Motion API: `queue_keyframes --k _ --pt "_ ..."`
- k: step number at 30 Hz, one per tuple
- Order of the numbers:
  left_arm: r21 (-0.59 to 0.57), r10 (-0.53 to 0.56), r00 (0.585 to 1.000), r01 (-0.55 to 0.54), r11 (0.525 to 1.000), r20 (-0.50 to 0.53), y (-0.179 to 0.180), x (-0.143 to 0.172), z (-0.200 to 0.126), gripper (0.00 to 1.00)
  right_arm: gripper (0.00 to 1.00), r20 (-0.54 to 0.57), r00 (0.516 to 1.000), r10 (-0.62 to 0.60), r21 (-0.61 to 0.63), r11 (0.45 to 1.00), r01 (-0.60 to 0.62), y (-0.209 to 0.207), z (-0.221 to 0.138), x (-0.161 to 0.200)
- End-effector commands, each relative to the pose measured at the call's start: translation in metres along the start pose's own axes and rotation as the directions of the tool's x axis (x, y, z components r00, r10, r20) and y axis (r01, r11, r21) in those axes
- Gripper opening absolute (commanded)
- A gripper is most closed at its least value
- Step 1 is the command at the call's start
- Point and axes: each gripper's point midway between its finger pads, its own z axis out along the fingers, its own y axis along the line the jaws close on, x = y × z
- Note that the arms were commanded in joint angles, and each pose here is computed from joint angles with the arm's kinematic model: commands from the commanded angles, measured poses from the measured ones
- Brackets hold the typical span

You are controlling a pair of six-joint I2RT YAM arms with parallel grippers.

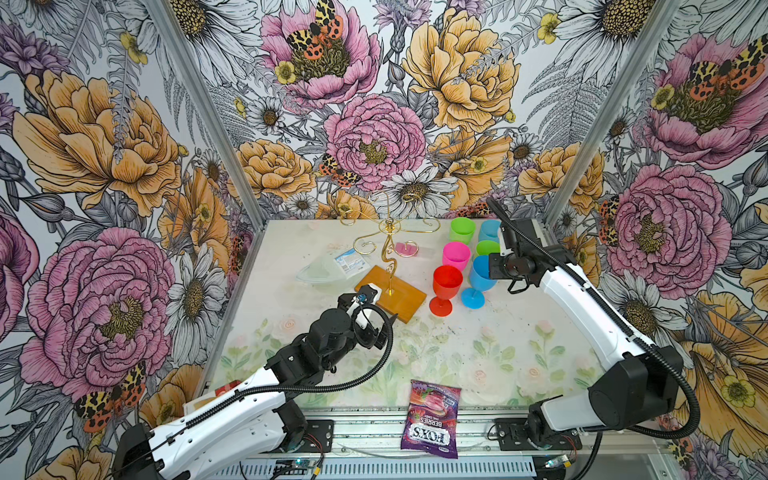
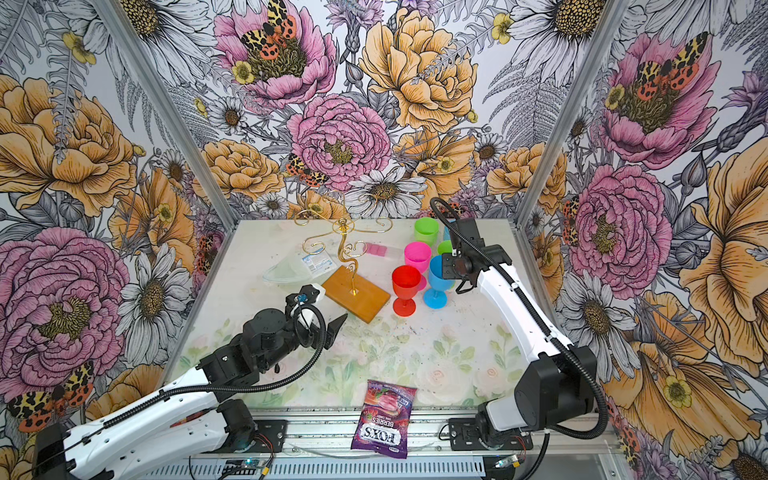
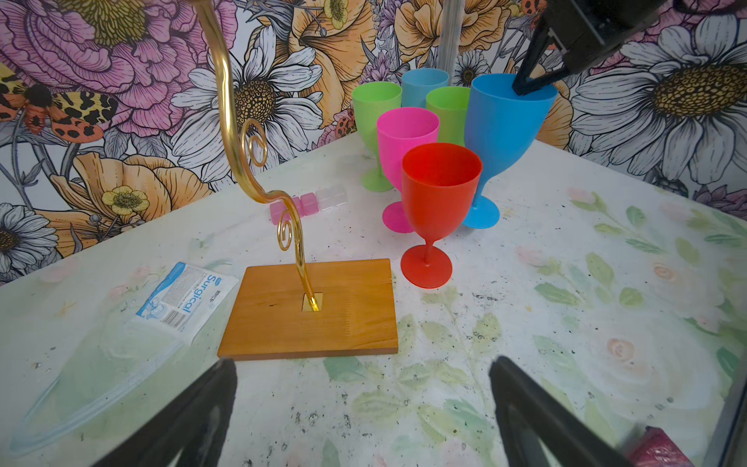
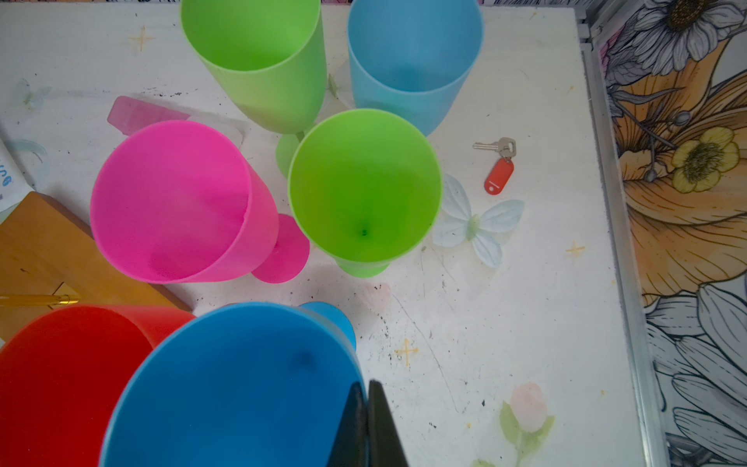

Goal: Take the wine glass off the wine glass rack
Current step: Place the wine glass at the middle-right of the table.

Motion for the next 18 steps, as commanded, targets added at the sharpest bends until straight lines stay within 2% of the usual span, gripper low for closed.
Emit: queue_keyframes --k 1,18 --pt "0.034 -0.032 0.999 0.033 0.999 -0.018 -0.002 0.006 -0.004 0.99 0.00 0.014 1.000 0.028 0.014 1.000 -0.028 -0.003 0.009 -0.003" --pt "0.002 -0.068 0.998 0.068 0.998 -0.017 0.013 0.007 -0.012 0.99 0.00 -0.021 0.999 0.026 -0.025 0.999 -0.026 0.005 0.027 0.018"
